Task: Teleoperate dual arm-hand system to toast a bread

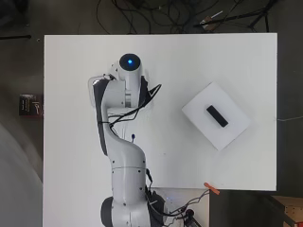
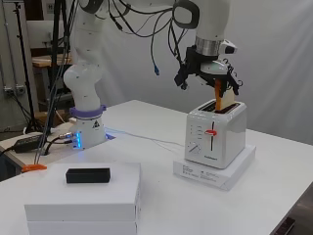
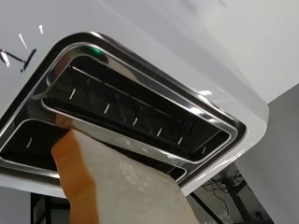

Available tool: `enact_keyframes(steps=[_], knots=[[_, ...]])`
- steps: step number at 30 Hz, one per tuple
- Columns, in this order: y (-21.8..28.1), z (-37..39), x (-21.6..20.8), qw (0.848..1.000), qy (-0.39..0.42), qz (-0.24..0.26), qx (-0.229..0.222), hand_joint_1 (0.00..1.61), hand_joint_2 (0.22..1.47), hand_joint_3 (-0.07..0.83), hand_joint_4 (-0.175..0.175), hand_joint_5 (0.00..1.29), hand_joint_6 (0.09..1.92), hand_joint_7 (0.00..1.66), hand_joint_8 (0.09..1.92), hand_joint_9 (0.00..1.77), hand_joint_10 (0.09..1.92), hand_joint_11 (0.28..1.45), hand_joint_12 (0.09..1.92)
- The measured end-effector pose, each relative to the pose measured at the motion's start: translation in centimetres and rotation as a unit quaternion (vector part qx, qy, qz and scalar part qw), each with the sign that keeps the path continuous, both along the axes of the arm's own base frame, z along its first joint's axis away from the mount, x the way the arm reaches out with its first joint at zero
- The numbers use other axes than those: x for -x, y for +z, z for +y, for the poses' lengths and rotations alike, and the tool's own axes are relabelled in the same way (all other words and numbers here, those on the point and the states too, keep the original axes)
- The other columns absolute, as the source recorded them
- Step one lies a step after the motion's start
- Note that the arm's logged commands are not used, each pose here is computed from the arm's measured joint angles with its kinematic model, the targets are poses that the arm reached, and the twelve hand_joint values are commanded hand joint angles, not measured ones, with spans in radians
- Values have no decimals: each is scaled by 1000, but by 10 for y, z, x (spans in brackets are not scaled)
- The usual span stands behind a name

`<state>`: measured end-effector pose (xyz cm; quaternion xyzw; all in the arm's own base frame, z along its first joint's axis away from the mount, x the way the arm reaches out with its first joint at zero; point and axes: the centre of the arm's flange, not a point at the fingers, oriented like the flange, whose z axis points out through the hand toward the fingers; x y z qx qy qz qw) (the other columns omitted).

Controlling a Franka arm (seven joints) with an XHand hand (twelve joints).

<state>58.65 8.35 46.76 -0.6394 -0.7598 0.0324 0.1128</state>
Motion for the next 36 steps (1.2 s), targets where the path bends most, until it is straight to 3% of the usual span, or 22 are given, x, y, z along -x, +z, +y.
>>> enact_keyframes(steps=[8,9,10,11,13,18,21,24,25,26,27,28,29,32,36], knots=[[-23,-18,-8,999,-49,7,7,1241,1153,-1,-175,718,1288,1131,811,1425,87,775,254],[-23,-20,-8,998,-59,-2,5,909,1132,-2,-146,563,914,968,563,1240,87,703,184],[-22,-23,-8,998,-66,-11,2,534,1037,-12,-139,335,524,645,321,886,87,590,106],[-19,-26,-9,997,-71,-19,0,288,973,-15,-133,178,273,383,166,595,87,496,87],[-18,-26,-12,997,-78,-14,6,75,945,-5,-122,103,87,211,87,367,87,411,87],[-14,-31,-4,990,-134,44,27,6,977,5,-81,218,87,233,87,343,87,386,87],[-22,-61,0,969,-240,32,42,0,981,2,-58,253,87,251,87,347,87,386,87],[-29,-82,-9,939,-332,-3,87,0,978,0,-17,276,87,254,87,334,87,397,87],[-34,-92,-10,928,-356,-7,110,0,991,1,-12,351,87,470,87,584,87,516,87],[-42,-103,-11,918,-373,-5,134,0,1002,1,10,498,87,797,547,926,686,658,571],[-52,-113,-10,912,-382,1,149,0,1007,0,24,646,87,1068,1120,1238,1234,742,1073],[-63,-122,-9,910,-385,10,153,0,1013,0,28,737,87,1195,1501,1403,1569,761,1387],[-75,-130,-9,910,-387,20,148,0,1018,1,21,761,87,1242,1714,1473,1749,765,1572],[-120,-152,-8,906,-404,54,115,0,1035,3,4,753,87,1274,1917,1515,1904,866,1862],[-159,-167,3,904,-414,81,71,27,1051,3,-14,682,87,1227,1920,1459,1920,920,1918]])
